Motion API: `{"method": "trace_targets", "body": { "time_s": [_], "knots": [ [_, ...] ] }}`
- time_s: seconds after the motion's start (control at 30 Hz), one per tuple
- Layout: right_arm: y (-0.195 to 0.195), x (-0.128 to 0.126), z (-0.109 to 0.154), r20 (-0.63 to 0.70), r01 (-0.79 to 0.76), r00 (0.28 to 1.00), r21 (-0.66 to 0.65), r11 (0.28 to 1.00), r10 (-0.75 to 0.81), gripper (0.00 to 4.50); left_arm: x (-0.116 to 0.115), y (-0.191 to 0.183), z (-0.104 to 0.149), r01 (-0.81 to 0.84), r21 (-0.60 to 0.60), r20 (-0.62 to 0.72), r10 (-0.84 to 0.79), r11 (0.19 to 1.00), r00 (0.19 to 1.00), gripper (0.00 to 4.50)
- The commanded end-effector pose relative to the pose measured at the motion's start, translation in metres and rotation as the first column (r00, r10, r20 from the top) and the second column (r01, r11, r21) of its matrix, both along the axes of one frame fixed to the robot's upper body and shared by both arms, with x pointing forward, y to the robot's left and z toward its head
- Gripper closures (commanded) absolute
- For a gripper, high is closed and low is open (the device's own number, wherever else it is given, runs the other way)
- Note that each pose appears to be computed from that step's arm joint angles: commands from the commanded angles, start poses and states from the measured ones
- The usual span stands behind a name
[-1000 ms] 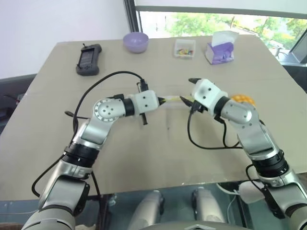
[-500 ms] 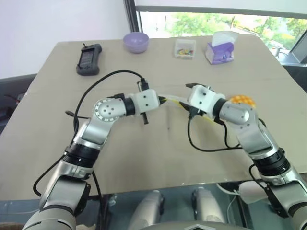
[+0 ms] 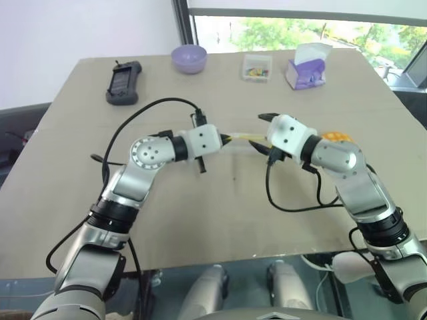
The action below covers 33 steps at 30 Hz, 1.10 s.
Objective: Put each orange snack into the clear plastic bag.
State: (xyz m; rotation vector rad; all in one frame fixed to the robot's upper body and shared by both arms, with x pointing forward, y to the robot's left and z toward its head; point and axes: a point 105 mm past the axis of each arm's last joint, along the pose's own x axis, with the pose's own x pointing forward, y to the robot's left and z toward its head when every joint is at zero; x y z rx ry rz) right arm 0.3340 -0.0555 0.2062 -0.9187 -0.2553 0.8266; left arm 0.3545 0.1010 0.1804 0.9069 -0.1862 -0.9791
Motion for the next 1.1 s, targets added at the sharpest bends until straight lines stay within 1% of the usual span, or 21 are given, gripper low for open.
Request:
{"method": "trace_targets", "body": {
  "time_s": [0.03, 0.53, 0.63, 0.77, 0.83, 0.97, 1.1],
  "knots": [
    [-0.003, -0.002, 0.013, 0.051, 0.013, 0.999, 0.020, 1.000, -0.014, 1.37, -0.003, -0.001, 0.017, 0.017, -0.015, 0.057, -0.016, 1.000, 0.998, 4.50],
    [-0.009, 0.011, 0.004, 0.039, 0.069, 0.997, -0.016, 0.997, -0.068, 1.37, -0.007, -0.004, 0.016, 0.037, -0.007, 0.065, -0.037, 0.999, 0.997, 4.50],
    [-0.009, 0.014, 0.001, 0.034, 0.081, 0.996, -0.023, 0.996, -0.080, 1.37, -0.012, -0.006, 0.012, 0.065, 0.012, 0.070, -0.065, 0.998, 0.995, 4.50],
    [-0.008, 0.020, -0.003, 0.025, 0.108, 0.994, -0.020, 0.994, -0.107, 1.37, -0.017, -0.012, 0.012, 0.091, -0.010, 0.067, -0.091, 0.996, 0.994, 4.50],
    [-0.011, 0.026, -0.008, 0.022, 0.151, 0.988, -0.023, 0.988, -0.150, 1.37, -0.019, -0.014, 0.012, 0.102, -0.016, 0.068, -0.100, 0.995, 0.993, 4.50],
    [-0.044, 0.042, -0.021, 0.009, 0.316, 0.949, -0.025, 0.948, -0.316, 1.37, -0.018, -0.009, 0.010, 0.085, -0.002, 0.065, -0.084, 0.996, 0.994, 4.50],
    [-0.076, 0.045, -0.032, 0.058, 0.394, 0.919, -0.118, 0.912, -0.390, 1.37, -0.017, -0.005, 0.008, 0.070, 0.004, 0.060, -0.071, 0.998, 0.996, 4.50]
  ]
}}
